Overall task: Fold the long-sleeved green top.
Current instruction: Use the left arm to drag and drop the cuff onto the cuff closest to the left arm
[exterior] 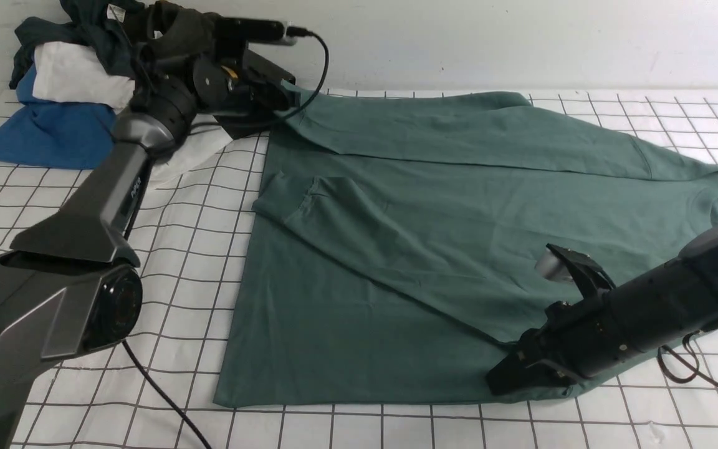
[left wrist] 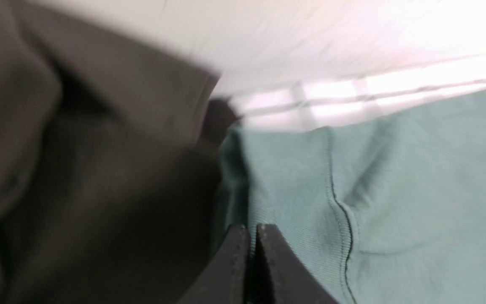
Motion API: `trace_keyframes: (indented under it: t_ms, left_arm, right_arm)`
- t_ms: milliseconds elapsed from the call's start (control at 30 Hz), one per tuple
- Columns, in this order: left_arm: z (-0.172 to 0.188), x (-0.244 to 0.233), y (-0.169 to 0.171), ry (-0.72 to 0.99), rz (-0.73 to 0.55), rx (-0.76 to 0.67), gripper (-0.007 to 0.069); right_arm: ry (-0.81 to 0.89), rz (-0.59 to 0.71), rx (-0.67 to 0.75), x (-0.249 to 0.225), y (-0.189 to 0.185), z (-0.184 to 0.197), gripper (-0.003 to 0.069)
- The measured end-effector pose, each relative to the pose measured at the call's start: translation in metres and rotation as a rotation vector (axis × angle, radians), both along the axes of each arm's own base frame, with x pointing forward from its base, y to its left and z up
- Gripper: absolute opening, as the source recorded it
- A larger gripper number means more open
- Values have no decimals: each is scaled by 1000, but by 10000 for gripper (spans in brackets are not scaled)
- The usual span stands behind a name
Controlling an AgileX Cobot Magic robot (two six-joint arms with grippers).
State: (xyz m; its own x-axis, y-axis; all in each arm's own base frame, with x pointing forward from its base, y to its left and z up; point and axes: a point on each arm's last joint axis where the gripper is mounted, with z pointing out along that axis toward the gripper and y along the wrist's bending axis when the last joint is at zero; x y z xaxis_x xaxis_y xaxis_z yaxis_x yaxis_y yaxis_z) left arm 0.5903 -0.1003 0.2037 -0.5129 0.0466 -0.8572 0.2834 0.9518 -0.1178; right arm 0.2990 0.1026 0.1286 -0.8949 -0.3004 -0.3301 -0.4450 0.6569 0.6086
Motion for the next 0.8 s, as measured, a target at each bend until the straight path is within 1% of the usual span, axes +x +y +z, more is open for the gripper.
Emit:
trace_keyframes:
  t_ms: [33, 67, 200, 300, 367, 433, 467, 533, 600, 633, 667, 733, 767, 800]
  left_arm:
    - [13, -4, 0, 2, -11, 2, -8]
    - [18, -5, 0, -1, -14, 2, -8]
    - [67, -32, -1, 98, -90, 31, -8]
    - [82, -47, -1, 182, -130, 57, -8]
    - [101, -61, 1, 225, -149, 81, -8]
    - [108, -66, 2, 250, -145, 84, -8]
    - [111, -67, 2, 246, -145, 83, -8]
    - [102, -70, 0, 314, -146, 85, -8]
    - [84, -70, -3, 386, -152, 90, -8]
    - [72, -70, -5, 431, -152, 97, -8]
    - [67, -70, -5, 447, -151, 99, -8]
    - [43, -73, -12, 533, -155, 120, -7]
    - [42, -73, -12, 538, -155, 122, -7]
    - [36, -75, -17, 563, -161, 129, -7]
  right_arm:
    - [0, 1, 1, 0, 0, 0, -10]
    - [0, 0, 1, 0, 0, 0, -10]
    - [4, 19, 5, -2, 0, 1, -10]
    - [-18, 63, -27, -4, -4, 5, -10]
    - [-81, 80, -87, -6, -17, 24, -10]
    - [-148, 44, -135, -8, -30, 44, -10]
    - [-156, 39, -139, -8, -32, 47, -10]
    - [-254, -22, -191, -12, -48, 76, -10]
    - [-336, -61, -219, -21, -57, 102, -10]
    - [-365, -74, -229, -25, -60, 112, -10]
    - [-381, -75, -237, -28, -61, 117, -10]
    - [-481, -90, -264, -44, -63, 146, -10]
    - [-479, -90, -265, -44, -63, 146, -10]
    - [-515, -101, -264, -52, -63, 156, -10]
